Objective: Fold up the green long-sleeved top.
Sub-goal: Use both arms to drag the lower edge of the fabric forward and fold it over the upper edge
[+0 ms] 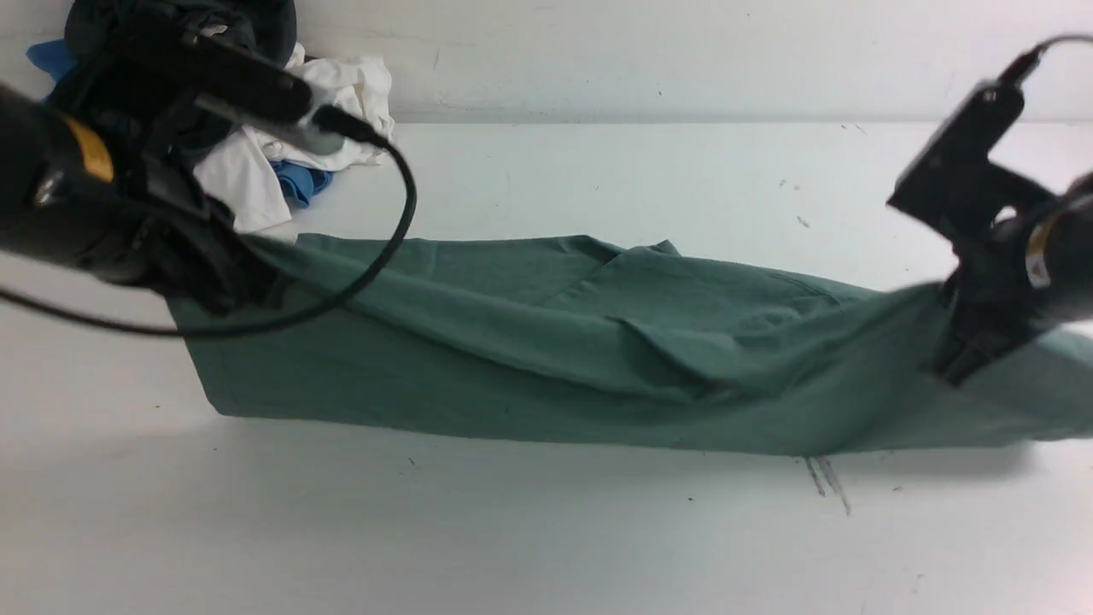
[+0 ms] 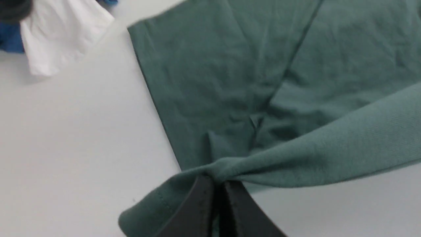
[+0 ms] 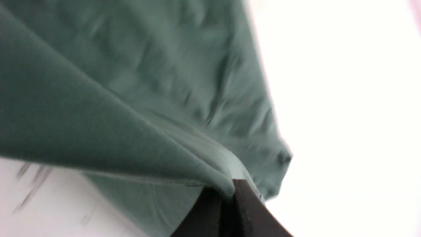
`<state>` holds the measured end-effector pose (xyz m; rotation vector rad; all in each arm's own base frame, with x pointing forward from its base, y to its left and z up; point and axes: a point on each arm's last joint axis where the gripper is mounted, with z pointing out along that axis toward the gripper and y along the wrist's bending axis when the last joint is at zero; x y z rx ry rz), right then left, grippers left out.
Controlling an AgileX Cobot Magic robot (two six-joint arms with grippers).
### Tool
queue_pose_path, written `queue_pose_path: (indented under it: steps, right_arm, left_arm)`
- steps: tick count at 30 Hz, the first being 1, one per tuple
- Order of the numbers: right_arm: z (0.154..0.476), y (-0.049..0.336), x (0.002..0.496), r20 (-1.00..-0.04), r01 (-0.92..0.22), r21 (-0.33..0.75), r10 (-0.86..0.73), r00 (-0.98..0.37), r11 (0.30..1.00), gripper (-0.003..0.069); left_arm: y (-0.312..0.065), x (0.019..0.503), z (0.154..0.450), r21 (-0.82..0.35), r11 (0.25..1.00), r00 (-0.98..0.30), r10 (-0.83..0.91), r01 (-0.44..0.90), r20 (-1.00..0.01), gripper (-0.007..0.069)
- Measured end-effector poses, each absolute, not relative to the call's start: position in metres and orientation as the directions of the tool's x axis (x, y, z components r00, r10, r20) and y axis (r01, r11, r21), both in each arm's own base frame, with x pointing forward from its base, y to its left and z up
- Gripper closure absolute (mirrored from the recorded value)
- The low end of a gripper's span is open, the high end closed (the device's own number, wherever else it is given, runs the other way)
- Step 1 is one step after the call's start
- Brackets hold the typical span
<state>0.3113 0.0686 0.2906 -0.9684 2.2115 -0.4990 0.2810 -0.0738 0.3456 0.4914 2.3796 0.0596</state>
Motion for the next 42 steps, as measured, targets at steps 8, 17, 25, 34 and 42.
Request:
queue_pose_path:
  steps: [8, 17, 25, 34, 42]
  right_arm:
    - [0.246, 0.067, 0.402, -0.422, -0.506, -0.585, -0.770, -0.478, 0.634, 0.0648]
    - [0.187, 0.072, 0.460, -0.443, -0.471, -0.515, -0.693, -0.569, 0.716, 0.0449]
    - [0.224, 0.068, 0.466, -0.536, -0.313, -0.458, -0.539, -0.649, 0.832, 0.0335]
    - [0.270, 0.077, 0.453, -0.594, -0.219, -0.228, -0.313, -0.741, 0.949, 0.0447]
    - [0.205, 0.163, 0.434, -0.465, -0.653, 0.133, -0.534, -0.706, 0.746, 0.0669]
  left_arm:
    - [-0.066, 0.397, 0.287, 0.172, 0.950, -0.779, 0.312, 0.260, -0.544, 0.0622]
    - [-0.068, 0.501, 0.197, 0.143, 0.972, -0.839, 0.233, 0.186, -0.491, 0.0508]
    - [-0.067, 0.521, 0.220, 0.174, 0.971, -0.822, 0.234, 0.166, -0.520, 0.0247]
    - [-0.072, 0.501, 0.262, 0.094, 0.972, -0.838, 0.233, 0.215, -0.493, 0.0328]
    - [-0.119, 0.478, 0.208, -0.288, 0.830, -0.865, 0.386, 0.477, -0.321, 0.0608]
